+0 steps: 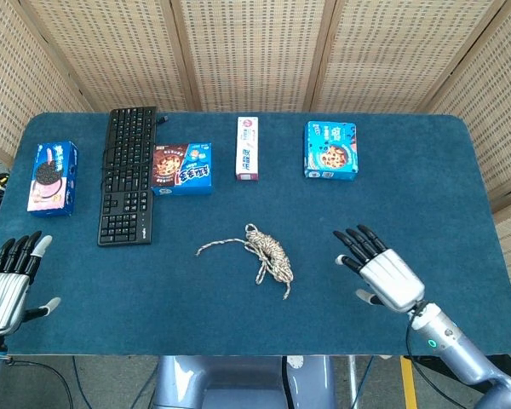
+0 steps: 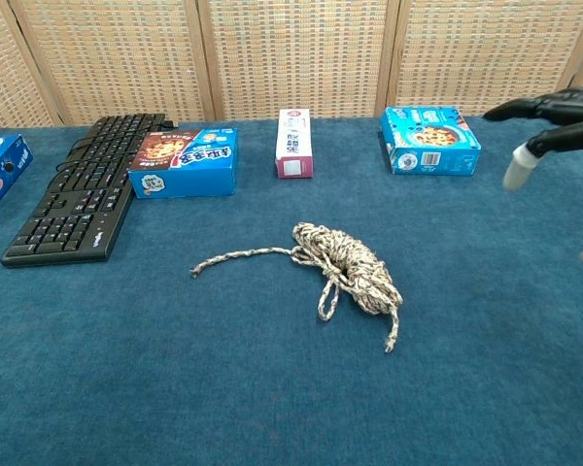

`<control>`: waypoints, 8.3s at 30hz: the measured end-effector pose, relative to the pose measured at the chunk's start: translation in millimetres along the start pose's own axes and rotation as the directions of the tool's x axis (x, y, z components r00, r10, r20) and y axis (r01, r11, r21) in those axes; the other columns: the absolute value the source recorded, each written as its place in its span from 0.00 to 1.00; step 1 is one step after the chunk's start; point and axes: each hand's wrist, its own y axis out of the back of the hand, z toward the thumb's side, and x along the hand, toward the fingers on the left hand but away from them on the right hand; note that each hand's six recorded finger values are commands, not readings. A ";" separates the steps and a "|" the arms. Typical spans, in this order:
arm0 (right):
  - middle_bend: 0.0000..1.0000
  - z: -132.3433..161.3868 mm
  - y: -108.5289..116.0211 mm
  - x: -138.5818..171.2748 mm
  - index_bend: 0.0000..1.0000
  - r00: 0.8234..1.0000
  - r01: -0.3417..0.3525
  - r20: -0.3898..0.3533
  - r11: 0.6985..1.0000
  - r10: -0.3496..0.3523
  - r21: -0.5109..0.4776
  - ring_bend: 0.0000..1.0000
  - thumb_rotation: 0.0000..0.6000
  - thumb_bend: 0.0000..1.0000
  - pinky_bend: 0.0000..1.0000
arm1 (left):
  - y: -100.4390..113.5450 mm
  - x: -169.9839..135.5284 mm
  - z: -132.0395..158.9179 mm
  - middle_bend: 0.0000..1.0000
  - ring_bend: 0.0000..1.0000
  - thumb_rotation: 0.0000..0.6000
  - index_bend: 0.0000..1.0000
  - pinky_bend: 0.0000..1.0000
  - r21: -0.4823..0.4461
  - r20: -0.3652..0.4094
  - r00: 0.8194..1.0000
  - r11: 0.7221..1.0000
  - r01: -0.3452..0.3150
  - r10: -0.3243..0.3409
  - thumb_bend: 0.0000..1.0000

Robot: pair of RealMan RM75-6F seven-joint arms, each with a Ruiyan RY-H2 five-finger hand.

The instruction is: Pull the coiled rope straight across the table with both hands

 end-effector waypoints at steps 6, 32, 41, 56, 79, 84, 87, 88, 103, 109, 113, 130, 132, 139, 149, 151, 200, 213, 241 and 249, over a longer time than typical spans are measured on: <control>0.00 36.1 -13.5 -40.9 0.36 0.989 -0.073 -0.124 0.995 0.081 0.068 0.00 1.00 0.13 0.00 | -6.0 2.4 2.1 0.00 0.00 1.00 0.00 0.00 0.008 0.004 1.000 1.000 0.021 -0.021 0.00; 0.00 119.1 -83.9 -100.2 0.45 0.947 -0.145 -0.249 0.963 0.202 0.228 0.00 1.00 0.27 0.00 | -10.2 3.3 7.2 0.00 0.00 1.00 0.00 0.00 0.010 0.021 0.999 0.999 0.037 -0.037 0.00; 0.00 116.5 -93.9 -103.3 0.47 0.949 -0.176 -0.216 0.955 0.229 0.237 0.00 1.00 0.28 0.00 | -11.9 4.4 7.8 0.00 0.00 1.00 0.00 0.00 0.013 0.023 0.999 0.999 0.044 -0.044 0.00; 0.00 111.3 -109.2 -105.8 0.48 0.947 -0.220 -0.178 0.942 0.269 0.254 0.00 1.00 0.33 0.00 | -13.4 4.5 8.8 0.00 0.00 1.00 0.00 0.00 0.016 0.026 0.998 0.999 0.051 -0.051 0.00; 0.00 109.9 -118.8 -103.0 0.56 0.943 -0.238 -0.170 0.938 0.286 0.254 0.00 1.00 0.45 0.00 | -14.8 4.7 9.8 0.00 0.00 1.00 0.00 0.00 0.013 0.030 0.998 0.998 0.055 -0.056 0.00; 0.00 109.6 -119.1 -102.8 0.57 0.945 -0.229 -0.173 0.940 0.277 0.254 0.00 1.00 0.50 0.00 | -15.2 4.7 9.3 0.00 0.00 1.00 0.00 0.00 0.015 0.027 0.998 0.998 0.056 -0.057 0.00; 0.00 108.6 -118.9 -102.7 0.58 0.947 -0.219 -0.176 0.942 0.268 0.256 0.00 1.00 0.53 0.00 | -15.4 4.8 9.8 0.00 0.00 1.00 0.00 0.00 0.016 0.029 0.998 0.998 0.057 -0.057 0.00; 0.00 108.1 -118.6 -102.7 0.59 0.948 -0.214 -0.178 0.942 0.264 0.259 0.00 1.00 0.54 0.00 | -15.6 4.7 10.0 0.00 0.00 1.00 0.00 0.00 0.017 0.029 0.998 0.998 0.058 -0.058 0.00; 0.01 91.1 -94.9 -93.8 0.61 0.971 -0.130 -0.174 0.971 0.166 0.203 0.00 1.00 0.58 0.00 | -21.9 9.1 10.9 0.00 0.00 1.00 0.00 0.00 0.021 0.025 0.996 0.996 0.083 -0.084 0.00; 0.01 69.3 -84.6 -84.8 0.61 0.979 -0.110 -0.148 0.977 0.139 0.185 0.00 1.00 0.58 0.00 | -26.8 26.6 19.1 0.00 0.00 1.00 0.00 0.00 0.029 0.044 0.993 0.994 0.110 -0.111 0.00; 0.01 60.6 -83.1 -79.5 0.62 0.982 -0.111 -0.134 0.980 0.134 0.166 0.00 1.00 0.58 0.00 | -31.9 48.4 33.7 0.00 0.00 1.00 0.10 0.00 0.042 0.075 0.987 0.990 0.137 -0.140 0.00; 0.01 45.2 -88.3 -73.1 0.62 0.983 -0.138 -0.109 0.986 0.149 0.098 0.00 1.00 0.58 0.00 | -72.6 146.9 154.1 0.00 0.00 1.00 0.41 0.00 0.049 0.201 0.958 0.979 0.198 -0.204 0.24; 0.01 45.1 -89.9 -73.2 0.62 0.982 -0.142 -0.110 0.985 0.152 0.094 0.00 1.00 0.59 0.00 | -78.8 155.0 167.1 0.00 0.00 1.00 0.42 0.00 0.046 0.209 0.958 0.981 0.189 -0.195 0.25; 0.02 46.7 -94.4 -73.9 0.62 0.980 -0.152 -0.115 0.984 0.162 0.088 0.00 1.00 0.59 0.00 | -99.9 172.9 208.1 0.00 0.00 1.00 0.42 0.00 0.060 0.219 0.956 0.980 0.188 -0.197 0.25; 0.02 48.1 -99.3 -76.6 0.62 0.979 -0.161 -0.115 0.984 0.170 0.078 0.00 1.00 0.59 0.00 | -125.2 181.9 231.8 0.00 0.00 1.00 0.42 0.00 0.143 0.212 0.942 0.962 0.234 -0.261 0.28; 0.02 48.2 -100.1 -77.1 0.62 0.979 -0.162 -0.115 0.984 0.170 0.077 0.00 1.00 0.59 0.00 | -127.0 182.3 233.2 0.00 0.00 1.00 0.42 0.00 0.140 0.212 0.940 0.960 0.241 -0.267 0.29; 0.02 46.6 -105.6 -79.0 0.63 0.978 -0.170 -0.112 0.982 0.178 0.078 0.00 1.00 0.59 0.00 | -135.7 194.6 249.4 0.00 0.00 1.00 0.44 0.00 0.100 0.171 0.931 0.946 0.309 -0.322 0.35; 0.02 44.5 -107.4 -79.3 0.62 0.978 -0.173 -0.108 0.982 0.180 0.078 0.00 1.00 0.59 0.00 | -142.9 193.9 249.6 0.00 0.00 1.00 0.50 0.00 0.126 0.164 0.926 0.938 0.322 -0.340 0.37; 0.02 40.9 -104.8 -78.3 0.63 0.979 -0.166 -0.103 0.983 0.173 0.072 0.00 1.00 0.59 0.00 | -146.0 193.5 251.1 0.00 0.00 1.00 0.64 0.00 0.146 0.150 0.929 0.937 0.317 -0.338 0.44; 0.02 39.3 -104.7 -78.5 0.63 0.980 -0.166 -0.099 0.984 0.173 0.071 0.00 1.00 0.59 0.00 | -142.9 195.1 249.7 0.00 0.00 1.00 0.66 0.00 0.148 0.145 0.934 0.941 0.305 -0.326 0.45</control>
